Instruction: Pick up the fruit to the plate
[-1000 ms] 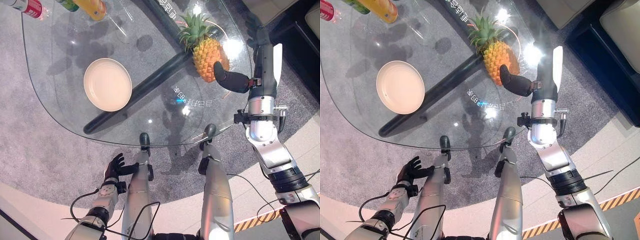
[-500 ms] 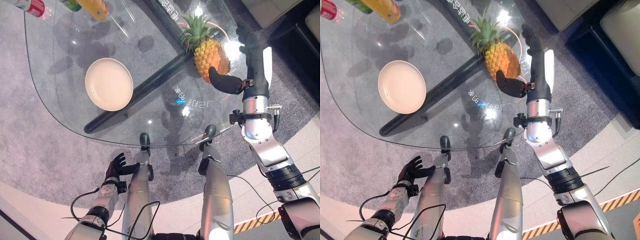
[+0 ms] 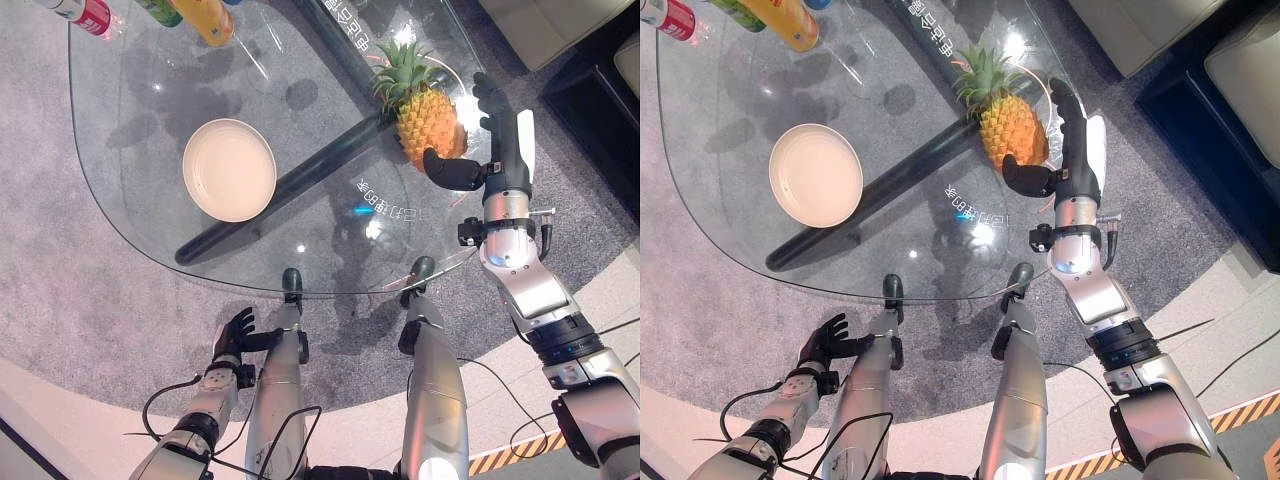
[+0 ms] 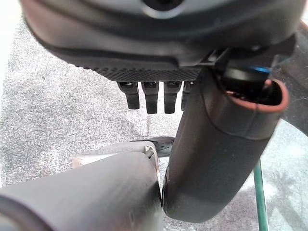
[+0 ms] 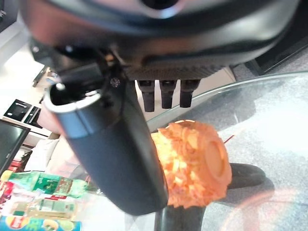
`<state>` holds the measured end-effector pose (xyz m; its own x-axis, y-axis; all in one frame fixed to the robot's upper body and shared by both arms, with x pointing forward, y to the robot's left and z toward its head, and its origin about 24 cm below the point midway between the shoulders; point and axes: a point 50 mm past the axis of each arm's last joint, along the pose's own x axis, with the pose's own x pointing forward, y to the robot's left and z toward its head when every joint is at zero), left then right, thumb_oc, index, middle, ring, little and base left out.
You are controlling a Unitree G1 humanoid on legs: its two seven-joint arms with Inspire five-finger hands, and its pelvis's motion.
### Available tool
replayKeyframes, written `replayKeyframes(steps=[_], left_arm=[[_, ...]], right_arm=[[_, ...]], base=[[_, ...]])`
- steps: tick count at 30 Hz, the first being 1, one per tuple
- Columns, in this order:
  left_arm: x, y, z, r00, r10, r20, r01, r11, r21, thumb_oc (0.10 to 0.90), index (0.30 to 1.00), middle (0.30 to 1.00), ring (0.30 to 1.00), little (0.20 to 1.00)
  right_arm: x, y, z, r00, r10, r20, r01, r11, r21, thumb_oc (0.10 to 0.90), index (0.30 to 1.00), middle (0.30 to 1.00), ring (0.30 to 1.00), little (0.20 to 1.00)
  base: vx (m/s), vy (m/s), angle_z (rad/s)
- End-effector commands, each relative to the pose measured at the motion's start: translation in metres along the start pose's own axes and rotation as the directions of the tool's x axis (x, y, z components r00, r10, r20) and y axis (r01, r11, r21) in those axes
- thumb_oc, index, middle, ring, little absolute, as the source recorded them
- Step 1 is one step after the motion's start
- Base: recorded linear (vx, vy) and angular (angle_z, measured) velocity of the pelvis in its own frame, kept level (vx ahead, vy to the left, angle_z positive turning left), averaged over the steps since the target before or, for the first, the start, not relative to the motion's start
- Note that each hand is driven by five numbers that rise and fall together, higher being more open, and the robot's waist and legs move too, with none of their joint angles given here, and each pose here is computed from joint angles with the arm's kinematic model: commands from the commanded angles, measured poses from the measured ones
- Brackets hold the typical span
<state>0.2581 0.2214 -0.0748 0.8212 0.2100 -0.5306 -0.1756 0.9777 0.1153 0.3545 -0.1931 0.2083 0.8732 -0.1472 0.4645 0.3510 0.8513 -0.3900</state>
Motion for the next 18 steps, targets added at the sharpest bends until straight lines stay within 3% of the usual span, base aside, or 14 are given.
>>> replayKeyframes(steps=[1, 18], left_arm=[[-0.007, 0.022, -0.021, 0.996, 0.050, -0.071, -0.044, 0.996, 0.083, 0.800, 0.900, 0.900, 0.900, 0.900], [-0.006, 0.017, -0.019, 0.997, 0.028, -0.068, -0.022, 0.995, 0.095, 0.800, 0.900, 0.900, 0.900, 0.900]], right_arm=[[0.010, -0.010, 0.036, 0.987, -0.061, 0.148, 0.054, 0.997, 0.050, 0.800, 0.900, 0.900, 0.900, 0.900], [0.021, 0.000, 0.027, 0.999, -0.002, 0.033, 0.003, 1.000, -0.025, 0.800, 0.900, 0.900, 0.900, 0.900]], base=[[0.00, 0.000, 0.00], [0.00, 0.000, 0.00]])
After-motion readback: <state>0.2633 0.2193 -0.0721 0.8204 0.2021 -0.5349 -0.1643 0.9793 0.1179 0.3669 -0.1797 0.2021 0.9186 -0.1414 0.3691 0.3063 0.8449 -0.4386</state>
